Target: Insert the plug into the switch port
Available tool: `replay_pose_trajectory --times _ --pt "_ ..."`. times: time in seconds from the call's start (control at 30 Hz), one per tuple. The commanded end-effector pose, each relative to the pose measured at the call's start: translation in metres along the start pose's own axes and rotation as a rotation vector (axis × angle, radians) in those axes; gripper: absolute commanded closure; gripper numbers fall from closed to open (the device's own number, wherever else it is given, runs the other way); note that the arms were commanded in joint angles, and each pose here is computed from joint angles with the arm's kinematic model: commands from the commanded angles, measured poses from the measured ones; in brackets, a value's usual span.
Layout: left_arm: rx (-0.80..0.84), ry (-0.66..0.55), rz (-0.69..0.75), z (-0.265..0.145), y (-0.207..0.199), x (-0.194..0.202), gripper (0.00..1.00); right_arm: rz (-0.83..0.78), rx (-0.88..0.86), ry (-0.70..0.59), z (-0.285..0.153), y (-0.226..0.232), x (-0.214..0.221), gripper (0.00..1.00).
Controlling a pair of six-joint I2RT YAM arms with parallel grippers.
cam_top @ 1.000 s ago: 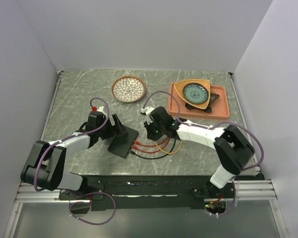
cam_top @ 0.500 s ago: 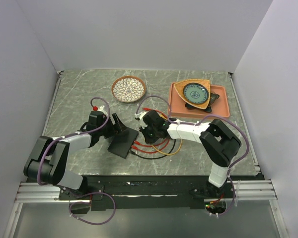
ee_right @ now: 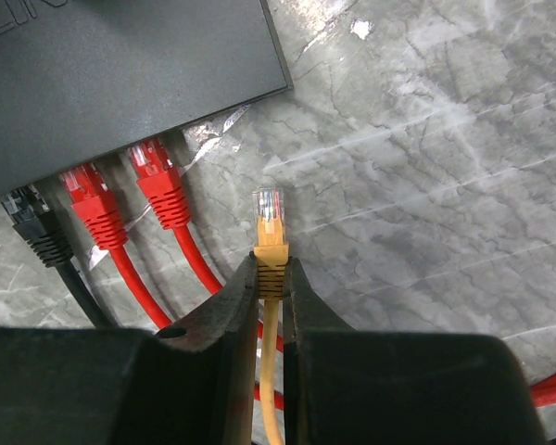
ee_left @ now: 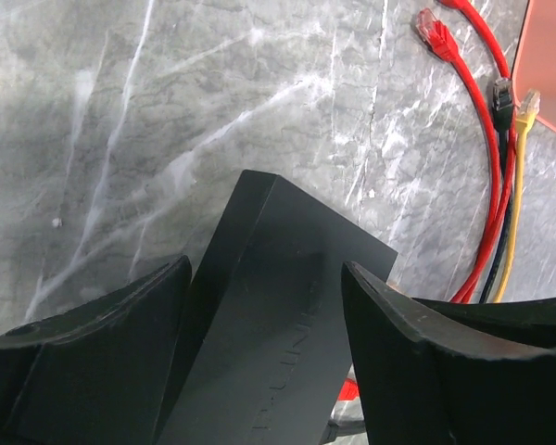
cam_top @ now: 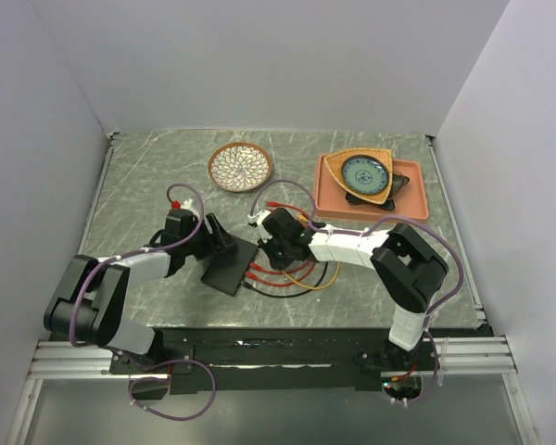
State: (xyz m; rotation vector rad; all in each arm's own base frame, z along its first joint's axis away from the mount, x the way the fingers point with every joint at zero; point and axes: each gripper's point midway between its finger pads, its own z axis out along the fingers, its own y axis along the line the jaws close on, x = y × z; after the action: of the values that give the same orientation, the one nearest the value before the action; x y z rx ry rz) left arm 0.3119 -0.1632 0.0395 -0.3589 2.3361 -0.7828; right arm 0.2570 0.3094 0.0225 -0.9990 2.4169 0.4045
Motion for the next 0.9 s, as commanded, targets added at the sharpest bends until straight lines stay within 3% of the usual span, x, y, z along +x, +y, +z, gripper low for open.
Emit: replay_pose_trajectory --times 0.0,0.23,0.6,0.87 --pt "-0.122 0.043 -0.045 -0.006 0.03 0.021 0.28 -0.018 0.02 -0.04 0.0 0.0 -0.018 1.0" --pt "-0.173 0.009 -0.062 -0.011 0.036 0.015 0.32 -0.02 0.022 -0.046 0.002 0.0 -0.018 1.0" --pt "-0.185 0.038 -0.064 -0.006 0.04 0.023 0.42 -0.034 -0.016 -0.089 0.002 0.011 -0.029 1.0" --pt "-0.175 0.051 -0.063 -0.003 0.039 0.026 0.44 -0.05 -0.007 -0.137 0.007 0.015 -0.036 1.0"
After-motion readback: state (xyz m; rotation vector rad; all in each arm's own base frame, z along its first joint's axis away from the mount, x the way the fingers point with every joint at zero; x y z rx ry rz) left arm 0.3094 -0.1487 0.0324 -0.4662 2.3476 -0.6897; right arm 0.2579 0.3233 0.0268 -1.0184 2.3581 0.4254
